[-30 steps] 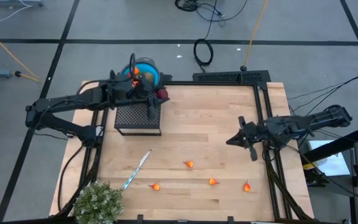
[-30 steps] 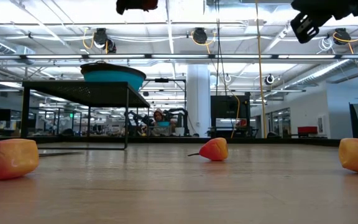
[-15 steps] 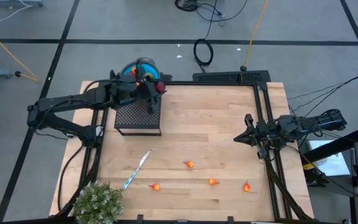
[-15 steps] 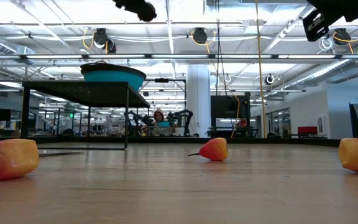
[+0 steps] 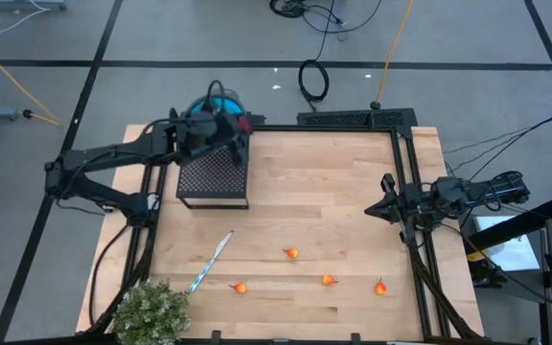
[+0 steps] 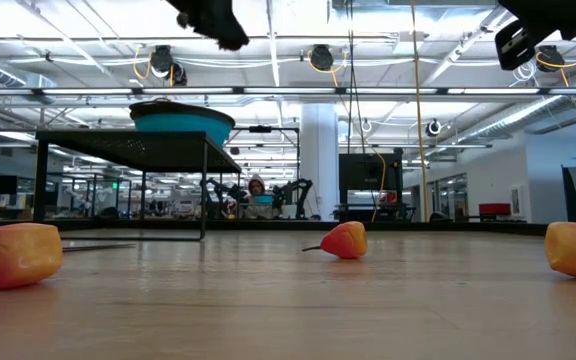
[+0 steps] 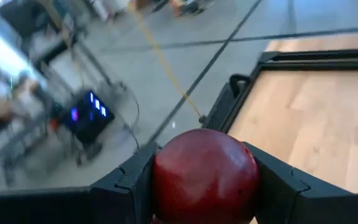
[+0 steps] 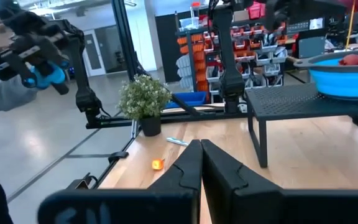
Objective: Pick & Place Fruit
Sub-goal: Put the red pomegranate into the blue strainer bowl on the shelf
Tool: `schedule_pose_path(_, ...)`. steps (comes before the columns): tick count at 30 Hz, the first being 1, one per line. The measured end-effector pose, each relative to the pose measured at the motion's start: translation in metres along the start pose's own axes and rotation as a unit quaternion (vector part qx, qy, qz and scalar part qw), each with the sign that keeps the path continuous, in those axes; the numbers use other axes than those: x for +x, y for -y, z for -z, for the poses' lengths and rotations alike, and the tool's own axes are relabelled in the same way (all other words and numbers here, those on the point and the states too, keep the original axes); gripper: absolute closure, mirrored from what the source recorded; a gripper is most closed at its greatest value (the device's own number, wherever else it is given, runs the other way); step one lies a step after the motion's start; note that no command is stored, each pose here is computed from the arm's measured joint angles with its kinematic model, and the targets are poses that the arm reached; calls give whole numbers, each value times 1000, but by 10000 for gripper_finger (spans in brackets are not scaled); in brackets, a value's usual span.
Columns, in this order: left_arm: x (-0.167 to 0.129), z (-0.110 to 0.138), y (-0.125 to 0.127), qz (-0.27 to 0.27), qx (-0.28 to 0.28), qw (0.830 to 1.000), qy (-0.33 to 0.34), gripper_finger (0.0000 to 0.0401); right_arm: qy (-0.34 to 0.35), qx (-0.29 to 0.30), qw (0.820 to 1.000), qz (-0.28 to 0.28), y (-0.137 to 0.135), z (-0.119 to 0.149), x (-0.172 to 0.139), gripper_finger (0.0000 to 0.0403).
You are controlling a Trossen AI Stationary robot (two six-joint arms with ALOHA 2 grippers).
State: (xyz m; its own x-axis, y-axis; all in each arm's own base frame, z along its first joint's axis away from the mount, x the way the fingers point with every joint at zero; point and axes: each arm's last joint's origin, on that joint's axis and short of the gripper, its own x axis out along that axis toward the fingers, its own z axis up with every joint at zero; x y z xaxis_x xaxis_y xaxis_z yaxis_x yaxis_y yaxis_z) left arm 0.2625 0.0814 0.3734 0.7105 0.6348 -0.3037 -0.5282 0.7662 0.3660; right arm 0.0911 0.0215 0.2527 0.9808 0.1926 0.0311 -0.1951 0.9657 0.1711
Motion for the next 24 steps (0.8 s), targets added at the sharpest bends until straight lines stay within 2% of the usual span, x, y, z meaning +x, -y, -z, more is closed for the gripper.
schedule_pose_path(5,9,13,-23,-38,-116,991,-46,206,0,0,1000,0,0,0,0,403)
schedule_pose_path(8,14,25,-37,-60,-181,978,-83,206,0,0,1000,0,0,0,0,403)
schedule_pose_path(13,18,44,-61,-62,-270,951,-137,206,0,0,1000,0,0,0,0,403)
schedule_pose_path(20,18,66,-86,-95,-327,919,-200,206,-1,0,1000,0,0,0,0,403)
schedule_pose_path(24,16,73,-95,-96,-340,909,-221,206,-2,0,1000,1,0,0,0,403)
